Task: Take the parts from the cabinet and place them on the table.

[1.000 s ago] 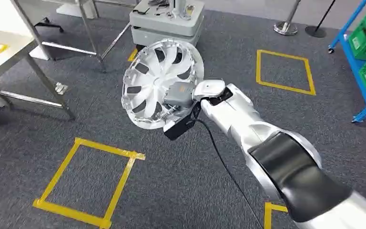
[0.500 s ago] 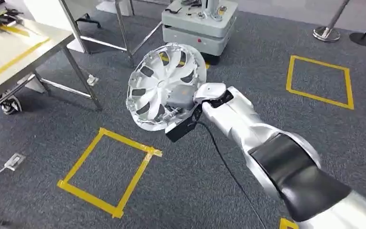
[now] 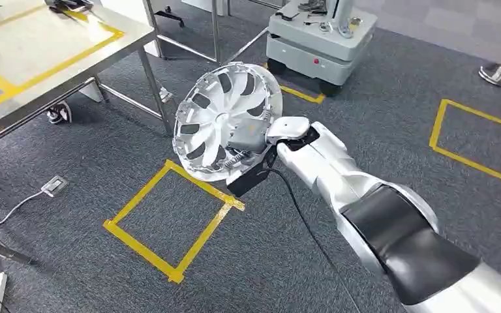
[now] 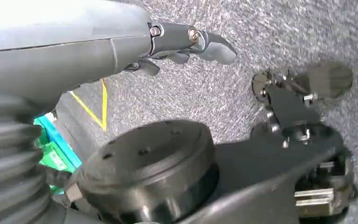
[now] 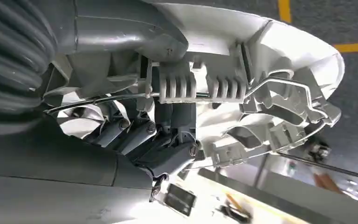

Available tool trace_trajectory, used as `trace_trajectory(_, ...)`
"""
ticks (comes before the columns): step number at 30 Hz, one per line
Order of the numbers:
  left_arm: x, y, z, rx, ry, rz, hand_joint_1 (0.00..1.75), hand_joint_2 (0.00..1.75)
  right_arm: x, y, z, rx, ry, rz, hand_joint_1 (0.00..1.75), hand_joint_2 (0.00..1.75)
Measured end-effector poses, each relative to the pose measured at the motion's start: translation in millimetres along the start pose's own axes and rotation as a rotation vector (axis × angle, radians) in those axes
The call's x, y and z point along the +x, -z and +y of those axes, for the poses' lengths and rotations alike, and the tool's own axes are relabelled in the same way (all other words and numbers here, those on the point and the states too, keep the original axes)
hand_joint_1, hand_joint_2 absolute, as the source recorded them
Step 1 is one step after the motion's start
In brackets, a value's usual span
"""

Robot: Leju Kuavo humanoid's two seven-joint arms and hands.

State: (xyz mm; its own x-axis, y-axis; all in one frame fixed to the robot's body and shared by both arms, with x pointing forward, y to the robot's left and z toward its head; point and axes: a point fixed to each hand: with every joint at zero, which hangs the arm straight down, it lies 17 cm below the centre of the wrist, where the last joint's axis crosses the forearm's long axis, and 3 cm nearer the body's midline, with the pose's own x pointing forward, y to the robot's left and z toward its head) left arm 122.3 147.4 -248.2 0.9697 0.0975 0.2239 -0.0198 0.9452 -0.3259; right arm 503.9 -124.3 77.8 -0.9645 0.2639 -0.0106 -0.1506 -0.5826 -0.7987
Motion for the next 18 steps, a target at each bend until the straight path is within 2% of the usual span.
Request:
trace_trajectory(4,0.2,0.2,-1.4,-0.002,0.0,0.0,0.0,1.75,5.4,-1.4,13.0,0.013,0.018,-0.021,1.66,1.75)
trace_trajectory(12,-2.6,0.5,-4.6,-0.006,0.0,0.012,0.0,1.75,5.9,-0.9,12.9,0.012,0.018,-0.022,1.66,1.75)
trace_trajectory(18,-2.3,0.7,-5.6,-0.008,0.002,0.021,0.0,1.75,-4.0,-1.8,15.0,0.015,0.021,0.035,1.66,1.75)
